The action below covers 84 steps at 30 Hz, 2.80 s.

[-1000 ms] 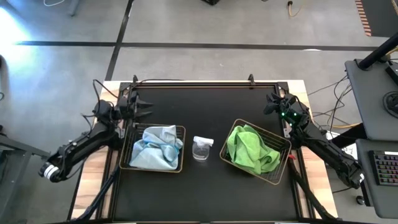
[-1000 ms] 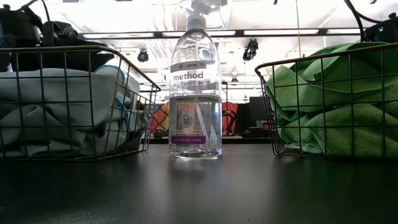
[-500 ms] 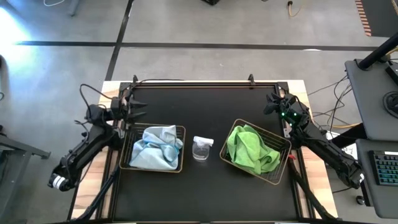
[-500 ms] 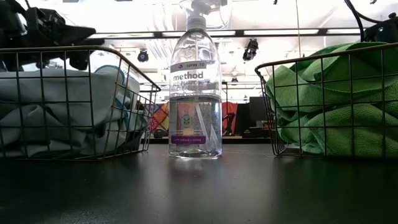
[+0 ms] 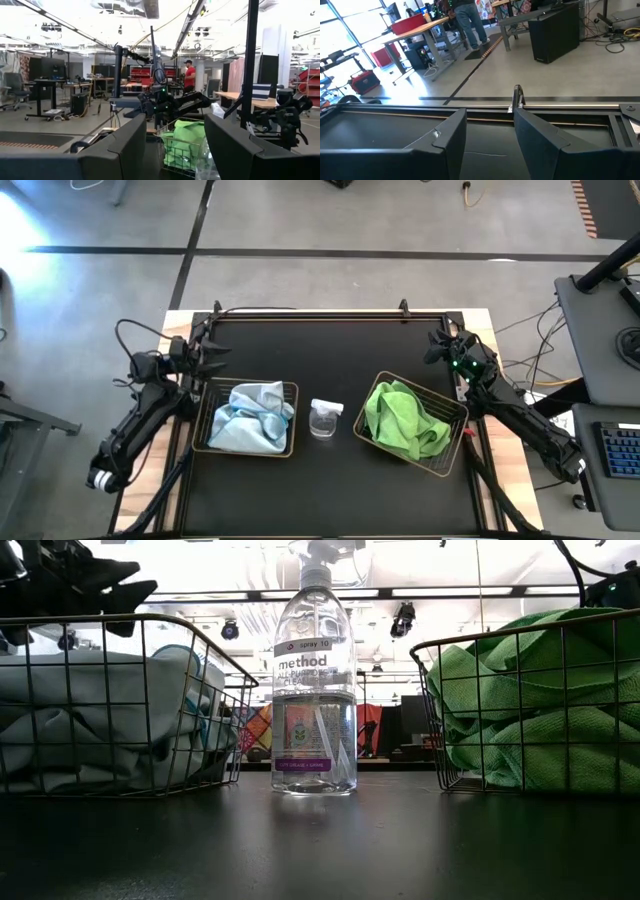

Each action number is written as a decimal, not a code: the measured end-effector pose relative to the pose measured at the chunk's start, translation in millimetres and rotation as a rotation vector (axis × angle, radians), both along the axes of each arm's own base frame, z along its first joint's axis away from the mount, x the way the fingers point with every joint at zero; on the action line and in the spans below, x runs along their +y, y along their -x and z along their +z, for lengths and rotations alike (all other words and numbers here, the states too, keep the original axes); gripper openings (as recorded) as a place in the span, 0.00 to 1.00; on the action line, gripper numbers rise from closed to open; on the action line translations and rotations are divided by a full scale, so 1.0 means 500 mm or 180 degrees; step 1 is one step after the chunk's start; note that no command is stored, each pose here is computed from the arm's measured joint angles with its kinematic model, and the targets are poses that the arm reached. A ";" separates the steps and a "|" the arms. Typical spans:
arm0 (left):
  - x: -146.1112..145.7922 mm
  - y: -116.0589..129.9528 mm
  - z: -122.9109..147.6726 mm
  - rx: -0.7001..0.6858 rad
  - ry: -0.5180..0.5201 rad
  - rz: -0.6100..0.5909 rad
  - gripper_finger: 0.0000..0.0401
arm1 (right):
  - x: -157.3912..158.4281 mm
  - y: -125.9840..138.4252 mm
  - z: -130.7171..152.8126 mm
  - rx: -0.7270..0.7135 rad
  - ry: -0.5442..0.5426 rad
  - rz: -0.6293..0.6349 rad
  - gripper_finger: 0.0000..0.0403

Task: Sort microfiber towel by color & place in baskets
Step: Return to Home Position

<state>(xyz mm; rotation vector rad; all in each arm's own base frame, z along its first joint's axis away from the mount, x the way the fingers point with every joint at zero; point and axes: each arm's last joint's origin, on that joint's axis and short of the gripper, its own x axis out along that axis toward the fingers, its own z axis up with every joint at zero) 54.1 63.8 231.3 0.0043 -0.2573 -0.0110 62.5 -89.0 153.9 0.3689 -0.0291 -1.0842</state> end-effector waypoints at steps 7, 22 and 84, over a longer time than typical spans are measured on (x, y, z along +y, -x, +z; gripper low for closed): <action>-0.006 0.002 -0.001 0.0007 0.0076 -0.0018 0.46 | 0.000 0.000 0.000 0.0000 0.0000 0.0001 0.40; -0.043 0.017 0.011 -0.0097 -0.0211 -0.0147 0.46 | 0.000 0.000 0.000 0.0000 -0.0001 0.0001 0.40; -0.018 0.007 -0.047 0.0157 0.0103 -0.0006 0.46 | 0.000 0.000 0.000 -0.0006 0.0009 -0.0001 0.40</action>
